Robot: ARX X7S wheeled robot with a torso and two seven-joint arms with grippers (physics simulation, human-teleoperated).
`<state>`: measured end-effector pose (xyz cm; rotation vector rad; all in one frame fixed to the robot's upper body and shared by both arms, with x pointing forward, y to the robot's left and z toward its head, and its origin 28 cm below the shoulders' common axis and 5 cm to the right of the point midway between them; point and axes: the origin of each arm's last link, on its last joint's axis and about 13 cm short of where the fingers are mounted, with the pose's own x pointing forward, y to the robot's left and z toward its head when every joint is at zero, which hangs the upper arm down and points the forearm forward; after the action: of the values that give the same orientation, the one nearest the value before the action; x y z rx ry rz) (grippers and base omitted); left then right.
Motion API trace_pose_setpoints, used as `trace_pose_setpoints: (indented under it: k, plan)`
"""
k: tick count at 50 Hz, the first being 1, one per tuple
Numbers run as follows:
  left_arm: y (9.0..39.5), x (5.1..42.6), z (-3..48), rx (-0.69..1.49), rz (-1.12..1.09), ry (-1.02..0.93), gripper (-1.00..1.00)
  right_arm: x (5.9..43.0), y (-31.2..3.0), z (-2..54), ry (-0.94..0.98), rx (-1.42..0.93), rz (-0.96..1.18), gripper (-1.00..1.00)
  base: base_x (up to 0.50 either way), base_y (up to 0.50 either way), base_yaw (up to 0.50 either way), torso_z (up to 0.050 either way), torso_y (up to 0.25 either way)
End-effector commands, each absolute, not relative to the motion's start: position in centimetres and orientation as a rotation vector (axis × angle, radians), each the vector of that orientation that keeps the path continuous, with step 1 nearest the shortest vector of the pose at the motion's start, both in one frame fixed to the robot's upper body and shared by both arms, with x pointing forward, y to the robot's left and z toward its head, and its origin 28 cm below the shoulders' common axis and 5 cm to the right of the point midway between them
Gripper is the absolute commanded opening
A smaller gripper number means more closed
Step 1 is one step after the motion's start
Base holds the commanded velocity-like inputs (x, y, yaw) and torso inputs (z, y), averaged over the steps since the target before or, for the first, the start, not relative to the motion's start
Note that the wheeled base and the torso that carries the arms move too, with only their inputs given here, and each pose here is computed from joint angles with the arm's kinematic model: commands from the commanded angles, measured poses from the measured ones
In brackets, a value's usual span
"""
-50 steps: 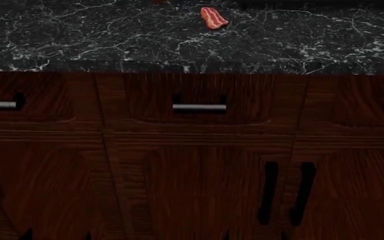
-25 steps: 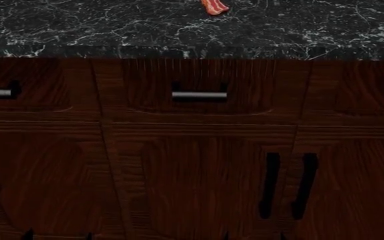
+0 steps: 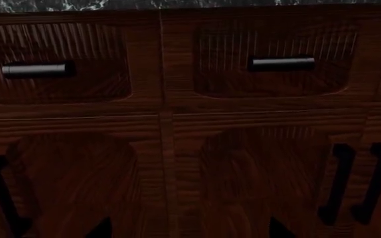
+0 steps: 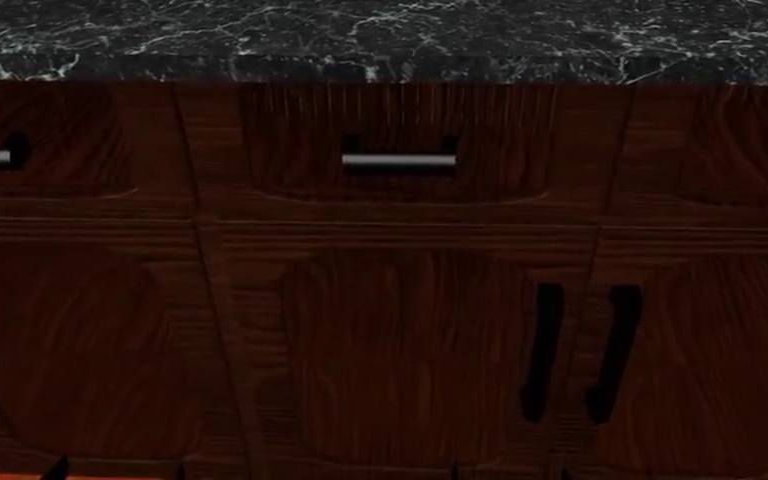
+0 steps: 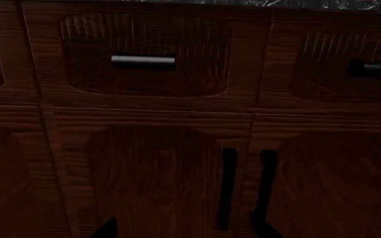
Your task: Close the oven door
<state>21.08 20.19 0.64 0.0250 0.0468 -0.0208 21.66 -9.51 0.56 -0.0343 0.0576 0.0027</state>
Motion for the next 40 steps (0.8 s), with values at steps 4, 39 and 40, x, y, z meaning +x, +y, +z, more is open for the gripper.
trace_pose_setpoints:
  k: [4,39,40]
  plan:
    - [20.0,20.5,0.7,0.024,-0.083,0.054,1.00,20.1,-9.4,0.8,0.062,-0.021,-0.032,1.00,0.00,0.00,0.00,-0.050,0.000]
    - [20.1,23.3,-3.7,0.096,-0.167,0.353,1.00,20.7,-11.1,-2.7,0.461,0.094,-0.033,1.00,0.00,0.00,0.00,-0.050,0.000]
    - [20.0,23.5,-2.4,0.106,-0.184,0.385,1.00,20.7,-11.1,-2.8,0.474,0.092,-0.026,1.00,0.00,0.00,0.00,-0.050,0.000]
